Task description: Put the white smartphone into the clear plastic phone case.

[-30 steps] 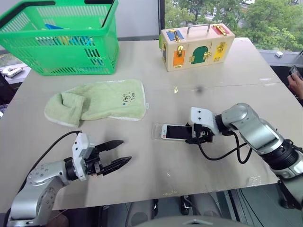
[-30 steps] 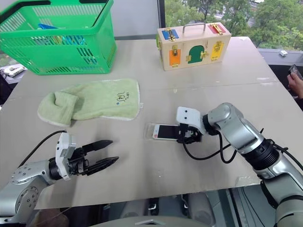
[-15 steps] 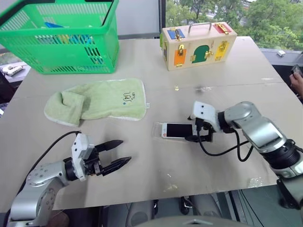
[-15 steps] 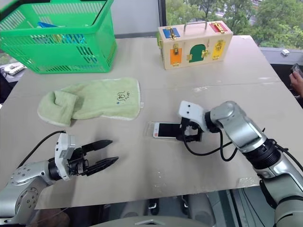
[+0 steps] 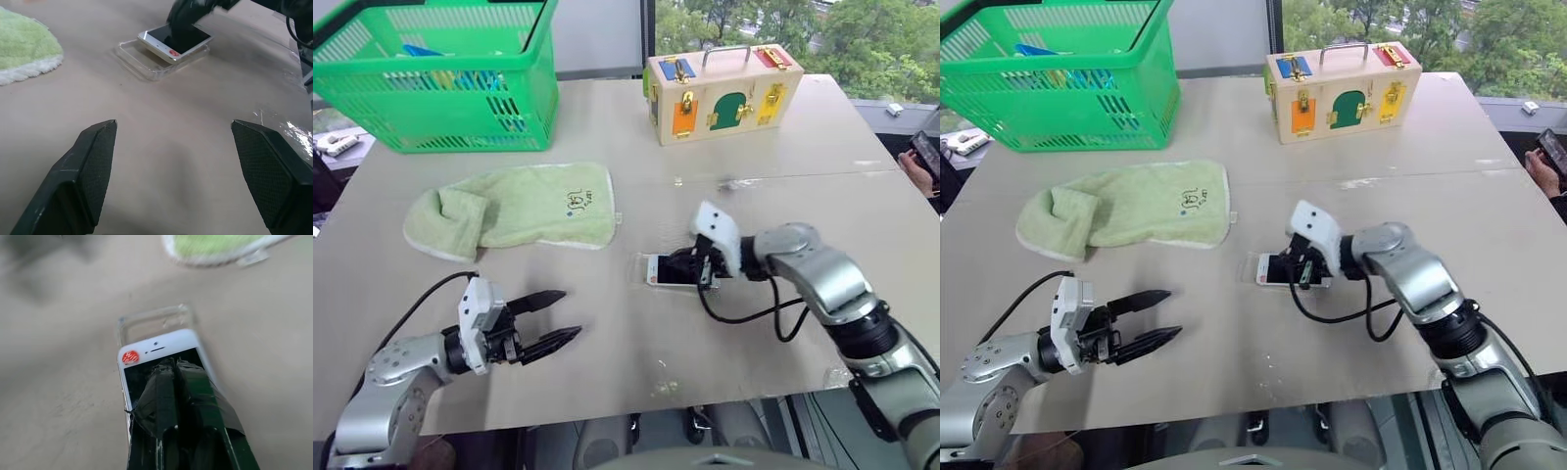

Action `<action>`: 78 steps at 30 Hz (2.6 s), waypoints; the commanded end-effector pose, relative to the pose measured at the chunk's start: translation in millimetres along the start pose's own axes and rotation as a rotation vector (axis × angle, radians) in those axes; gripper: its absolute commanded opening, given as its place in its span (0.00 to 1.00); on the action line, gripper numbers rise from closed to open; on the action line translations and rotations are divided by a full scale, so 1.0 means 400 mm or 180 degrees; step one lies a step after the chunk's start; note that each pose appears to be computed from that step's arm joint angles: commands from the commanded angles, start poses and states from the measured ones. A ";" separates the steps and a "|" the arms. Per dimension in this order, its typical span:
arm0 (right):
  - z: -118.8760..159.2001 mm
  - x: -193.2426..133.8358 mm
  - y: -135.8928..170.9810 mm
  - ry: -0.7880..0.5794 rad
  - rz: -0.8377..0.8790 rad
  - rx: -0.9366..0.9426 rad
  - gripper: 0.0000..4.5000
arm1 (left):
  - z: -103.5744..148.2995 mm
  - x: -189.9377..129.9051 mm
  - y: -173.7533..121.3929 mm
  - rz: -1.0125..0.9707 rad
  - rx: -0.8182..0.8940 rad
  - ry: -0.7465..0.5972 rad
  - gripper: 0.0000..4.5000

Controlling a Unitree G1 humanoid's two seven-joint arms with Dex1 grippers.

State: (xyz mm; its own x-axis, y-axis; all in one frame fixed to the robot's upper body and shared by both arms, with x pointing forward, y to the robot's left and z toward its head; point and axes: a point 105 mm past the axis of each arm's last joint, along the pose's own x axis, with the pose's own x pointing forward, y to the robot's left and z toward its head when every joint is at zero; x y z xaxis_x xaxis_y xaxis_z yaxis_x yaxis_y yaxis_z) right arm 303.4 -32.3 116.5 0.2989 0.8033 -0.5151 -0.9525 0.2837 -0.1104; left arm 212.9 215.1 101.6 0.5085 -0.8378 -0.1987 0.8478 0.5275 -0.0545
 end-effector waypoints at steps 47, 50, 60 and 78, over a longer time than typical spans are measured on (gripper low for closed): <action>-0.043 -0.019 0.096 0.0223 0.0848 0.0111 0.00 | 0.268 0.104 -0.111 -0.0159 0.0185 -0.0078 0.86; -0.050 -0.008 0.080 0.0273 0.0751 0.0060 0.00 | 0.263 0.104 -0.113 -0.0130 0.0140 -0.0047 0.86; -0.027 0.003 0.065 0.0136 0.0670 0.0106 0.00 | 0.173 0.073 0.017 0.0583 -0.0293 -0.0013 0.86; 0.027 0.018 0.079 -0.0256 0.0769 0.0297 0.00 | -0.018 -0.026 0.043 0.0463 -0.0232 0.0010 0.86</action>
State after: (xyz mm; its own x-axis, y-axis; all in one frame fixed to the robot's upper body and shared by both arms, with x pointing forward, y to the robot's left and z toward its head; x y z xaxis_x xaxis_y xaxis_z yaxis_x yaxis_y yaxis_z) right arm 274.8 -14.9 104.0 0.0599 0.8718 -0.4861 -0.9792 0.1459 0.1410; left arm 223.2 228.9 91.9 0.6232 -0.7474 -0.2301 0.7419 0.6581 -0.1285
